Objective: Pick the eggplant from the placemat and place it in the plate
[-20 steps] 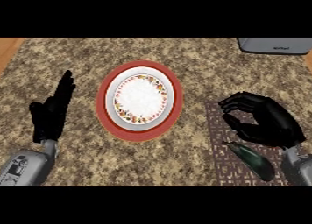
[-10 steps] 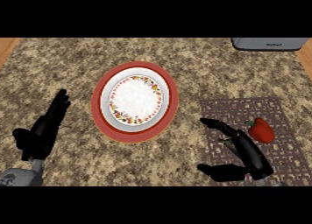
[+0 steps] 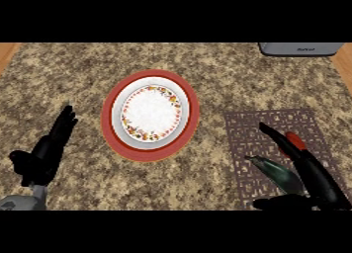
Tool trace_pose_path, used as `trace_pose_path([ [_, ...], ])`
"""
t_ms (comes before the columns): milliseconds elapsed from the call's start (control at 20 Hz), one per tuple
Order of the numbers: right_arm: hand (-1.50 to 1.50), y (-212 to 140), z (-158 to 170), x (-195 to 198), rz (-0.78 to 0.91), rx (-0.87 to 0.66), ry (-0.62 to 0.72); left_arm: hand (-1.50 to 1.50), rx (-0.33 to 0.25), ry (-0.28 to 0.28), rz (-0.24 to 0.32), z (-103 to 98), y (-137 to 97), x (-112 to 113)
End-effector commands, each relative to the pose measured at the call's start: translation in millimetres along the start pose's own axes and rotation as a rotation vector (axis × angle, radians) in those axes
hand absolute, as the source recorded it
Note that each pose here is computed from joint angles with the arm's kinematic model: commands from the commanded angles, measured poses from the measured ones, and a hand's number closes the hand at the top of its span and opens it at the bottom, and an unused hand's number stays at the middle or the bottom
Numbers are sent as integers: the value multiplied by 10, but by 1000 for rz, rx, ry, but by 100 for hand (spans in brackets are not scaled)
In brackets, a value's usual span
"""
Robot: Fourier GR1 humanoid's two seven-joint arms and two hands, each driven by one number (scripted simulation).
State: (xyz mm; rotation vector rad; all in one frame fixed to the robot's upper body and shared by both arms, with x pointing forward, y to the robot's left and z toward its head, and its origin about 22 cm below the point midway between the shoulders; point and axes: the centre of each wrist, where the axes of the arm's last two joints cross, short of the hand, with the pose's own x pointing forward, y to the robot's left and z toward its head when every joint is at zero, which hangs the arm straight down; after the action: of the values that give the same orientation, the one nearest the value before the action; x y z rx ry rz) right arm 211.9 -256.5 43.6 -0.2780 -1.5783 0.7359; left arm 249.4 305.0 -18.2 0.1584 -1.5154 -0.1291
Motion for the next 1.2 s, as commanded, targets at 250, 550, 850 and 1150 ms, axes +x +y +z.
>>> trace_pose_path([
  [250, -150, -304, 47, 307, 398, 233, 227, 0, -28, -5, -11, -7, 7, -2],
  [550, -150, -490, -121, 409, 432, 358, 344, 0, -20, -18, -12, -86, 113, -111],
  [850, -150, -325, -242, 435, 523, 391, 443, 0, -20, -1, -8, 11, -42, -40],
  [1150, -150, -274, -196, 211, 606, 444, 505, 0, -5, -13, -4, 9, 122, 48],
])
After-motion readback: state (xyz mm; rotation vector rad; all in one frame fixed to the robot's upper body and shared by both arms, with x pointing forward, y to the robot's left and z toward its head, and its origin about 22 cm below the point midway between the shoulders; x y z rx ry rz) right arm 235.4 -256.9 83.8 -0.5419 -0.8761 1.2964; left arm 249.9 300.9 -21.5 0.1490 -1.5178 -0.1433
